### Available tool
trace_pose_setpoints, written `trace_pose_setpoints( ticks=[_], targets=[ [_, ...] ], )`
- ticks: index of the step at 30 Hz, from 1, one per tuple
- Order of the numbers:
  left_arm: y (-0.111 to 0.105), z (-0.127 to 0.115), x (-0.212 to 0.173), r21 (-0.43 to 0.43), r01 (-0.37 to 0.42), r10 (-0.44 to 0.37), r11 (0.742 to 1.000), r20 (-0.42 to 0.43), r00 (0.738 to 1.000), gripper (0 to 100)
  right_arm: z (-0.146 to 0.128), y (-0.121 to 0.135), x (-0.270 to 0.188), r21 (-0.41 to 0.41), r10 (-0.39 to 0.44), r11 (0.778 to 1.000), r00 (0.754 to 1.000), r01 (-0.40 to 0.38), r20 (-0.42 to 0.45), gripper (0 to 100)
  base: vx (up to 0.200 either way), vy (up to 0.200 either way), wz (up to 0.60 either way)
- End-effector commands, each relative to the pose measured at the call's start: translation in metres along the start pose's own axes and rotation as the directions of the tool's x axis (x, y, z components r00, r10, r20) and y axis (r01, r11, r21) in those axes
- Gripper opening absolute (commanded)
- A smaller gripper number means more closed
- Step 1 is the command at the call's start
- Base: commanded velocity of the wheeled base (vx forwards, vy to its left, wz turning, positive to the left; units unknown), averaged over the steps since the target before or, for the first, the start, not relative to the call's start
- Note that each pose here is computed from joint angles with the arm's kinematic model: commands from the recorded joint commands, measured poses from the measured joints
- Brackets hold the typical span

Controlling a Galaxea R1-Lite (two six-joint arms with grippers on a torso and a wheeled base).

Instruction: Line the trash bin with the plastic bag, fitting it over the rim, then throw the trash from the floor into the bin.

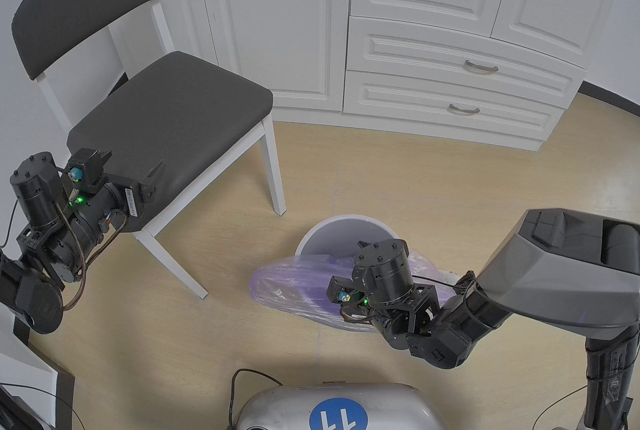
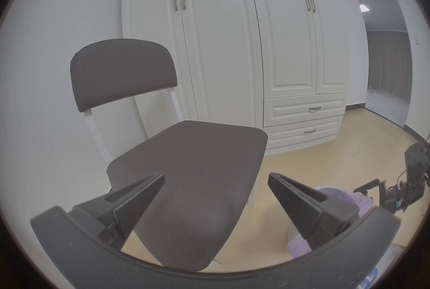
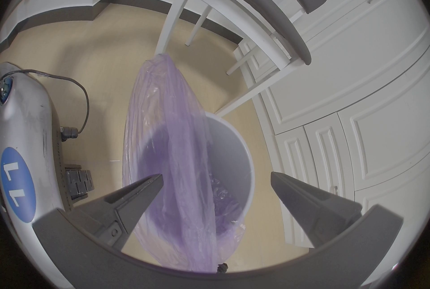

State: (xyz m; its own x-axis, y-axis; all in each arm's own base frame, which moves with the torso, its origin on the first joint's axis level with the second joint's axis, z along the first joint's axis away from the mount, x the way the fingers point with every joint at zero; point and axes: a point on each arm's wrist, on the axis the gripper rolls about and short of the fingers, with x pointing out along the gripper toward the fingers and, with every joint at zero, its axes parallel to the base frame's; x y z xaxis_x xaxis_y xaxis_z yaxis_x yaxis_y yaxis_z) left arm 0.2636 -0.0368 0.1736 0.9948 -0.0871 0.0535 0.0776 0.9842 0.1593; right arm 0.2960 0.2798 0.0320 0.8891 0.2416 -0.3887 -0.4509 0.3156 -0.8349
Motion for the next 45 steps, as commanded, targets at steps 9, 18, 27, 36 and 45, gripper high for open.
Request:
trace_pose_setpoints(
  ticks=[9, 18, 27, 36, 45],
  targets=[
    [0.001, -0.002, 0.002, 0.002, -0.005, 0.005, 1.000, -0.008, 1.000, 100, -0.017, 0.008, 0.019, -0.001, 0.012, 1.000, 0.999, -0.012, -0.053, 100, 0.000, 0.000, 0.00],
    [0.000, -0.005, 0.004, 0.002, -0.003, 0.003, 1.000, -0.018, 1.000, 100, -0.026, 0.000, 0.030, 0.018, -0.012, 1.000, 0.997, 0.013, -0.075, 100, 0.000, 0.000, 0.00],
    [0.000, -0.006, 0.005, 0.002, -0.005, 0.005, 1.000, -0.019, 1.000, 100, -0.025, -0.009, 0.033, 0.035, -0.028, 0.999, 0.997, 0.031, -0.067, 0, 0.000, 0.000, 0.00],
    [0.000, -0.007, 0.006, 0.002, -0.006, 0.006, 1.000, -0.023, 1.000, 100, 0.005, -0.070, 0.057, 0.100, -0.114, 0.988, 0.993, 0.115, -0.013, 0, 0.000, 0.000, 0.00],
    [-0.001, -0.012, 0.009, 0.003, -0.003, 0.003, 1.000, -0.041, 0.999, 100, 0.009, -0.093, 0.110, 0.166, -0.219, 0.962, 0.976, 0.218, -0.014, 0, 0.000, 0.000, 0.00]
  ],
)
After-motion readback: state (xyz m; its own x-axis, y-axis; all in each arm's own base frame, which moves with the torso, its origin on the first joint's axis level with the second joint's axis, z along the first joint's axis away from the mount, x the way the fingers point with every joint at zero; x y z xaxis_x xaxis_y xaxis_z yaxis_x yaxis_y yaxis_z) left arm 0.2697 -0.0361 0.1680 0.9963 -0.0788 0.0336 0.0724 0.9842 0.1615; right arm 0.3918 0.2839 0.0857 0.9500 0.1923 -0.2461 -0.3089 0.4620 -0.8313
